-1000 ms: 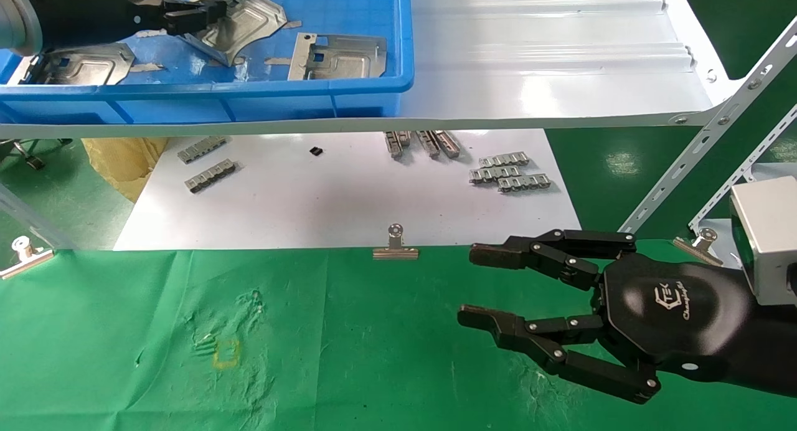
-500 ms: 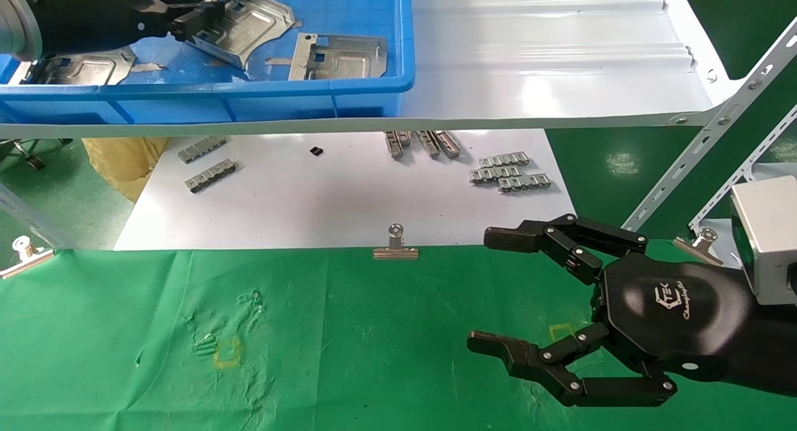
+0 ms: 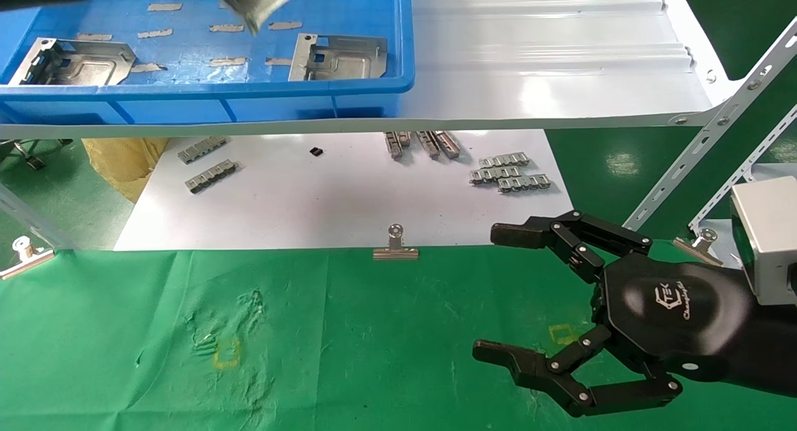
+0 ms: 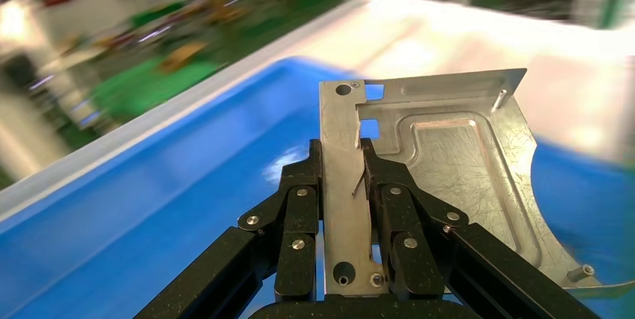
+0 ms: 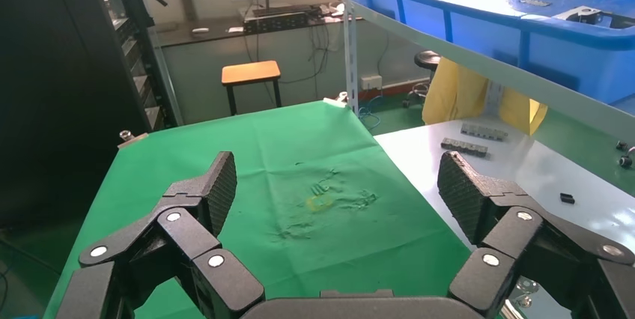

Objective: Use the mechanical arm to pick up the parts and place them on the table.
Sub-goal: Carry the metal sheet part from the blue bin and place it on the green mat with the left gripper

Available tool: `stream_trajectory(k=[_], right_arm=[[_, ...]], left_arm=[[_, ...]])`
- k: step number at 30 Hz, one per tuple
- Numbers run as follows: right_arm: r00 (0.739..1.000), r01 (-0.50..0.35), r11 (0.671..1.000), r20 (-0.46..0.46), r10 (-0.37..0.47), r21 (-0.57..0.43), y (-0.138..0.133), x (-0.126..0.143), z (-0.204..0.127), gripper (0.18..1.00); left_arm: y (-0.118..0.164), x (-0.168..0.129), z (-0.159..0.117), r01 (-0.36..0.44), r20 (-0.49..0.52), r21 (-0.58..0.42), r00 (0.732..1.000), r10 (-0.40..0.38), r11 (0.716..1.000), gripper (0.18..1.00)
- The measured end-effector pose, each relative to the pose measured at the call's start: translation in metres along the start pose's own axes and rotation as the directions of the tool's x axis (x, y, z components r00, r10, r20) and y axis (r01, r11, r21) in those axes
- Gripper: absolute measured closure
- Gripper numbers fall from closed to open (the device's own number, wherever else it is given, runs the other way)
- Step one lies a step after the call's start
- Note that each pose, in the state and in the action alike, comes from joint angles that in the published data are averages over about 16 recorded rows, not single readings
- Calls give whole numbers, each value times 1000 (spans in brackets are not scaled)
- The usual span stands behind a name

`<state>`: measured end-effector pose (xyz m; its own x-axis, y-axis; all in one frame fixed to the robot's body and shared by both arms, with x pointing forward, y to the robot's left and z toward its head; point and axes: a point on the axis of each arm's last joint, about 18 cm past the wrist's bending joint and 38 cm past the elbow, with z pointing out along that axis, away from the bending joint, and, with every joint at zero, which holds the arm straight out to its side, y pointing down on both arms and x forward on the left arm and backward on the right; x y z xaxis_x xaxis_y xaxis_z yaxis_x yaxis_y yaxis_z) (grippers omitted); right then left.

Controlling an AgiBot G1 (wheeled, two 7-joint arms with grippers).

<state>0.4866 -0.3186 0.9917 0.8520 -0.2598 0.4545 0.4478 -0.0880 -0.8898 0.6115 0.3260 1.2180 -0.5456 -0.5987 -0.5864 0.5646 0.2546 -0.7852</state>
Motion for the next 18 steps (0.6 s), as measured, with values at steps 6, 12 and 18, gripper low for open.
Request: stream_trajectory(k=[6,12,18], right_arm=[[1000,0,1000,0,0,0,0,0,0,181],[1000,0,1000,0,0,0,0,0,0,178],[1000,0,1000,0,0,0,0,0,0,178]], left_arm=[[5,34,-14,-88,-165,65,981,98,994,912],[24,66,-30,-179,-265,97,943,199,979,912],[66,100,-41,-325,-378,41,870,316,945,912]])
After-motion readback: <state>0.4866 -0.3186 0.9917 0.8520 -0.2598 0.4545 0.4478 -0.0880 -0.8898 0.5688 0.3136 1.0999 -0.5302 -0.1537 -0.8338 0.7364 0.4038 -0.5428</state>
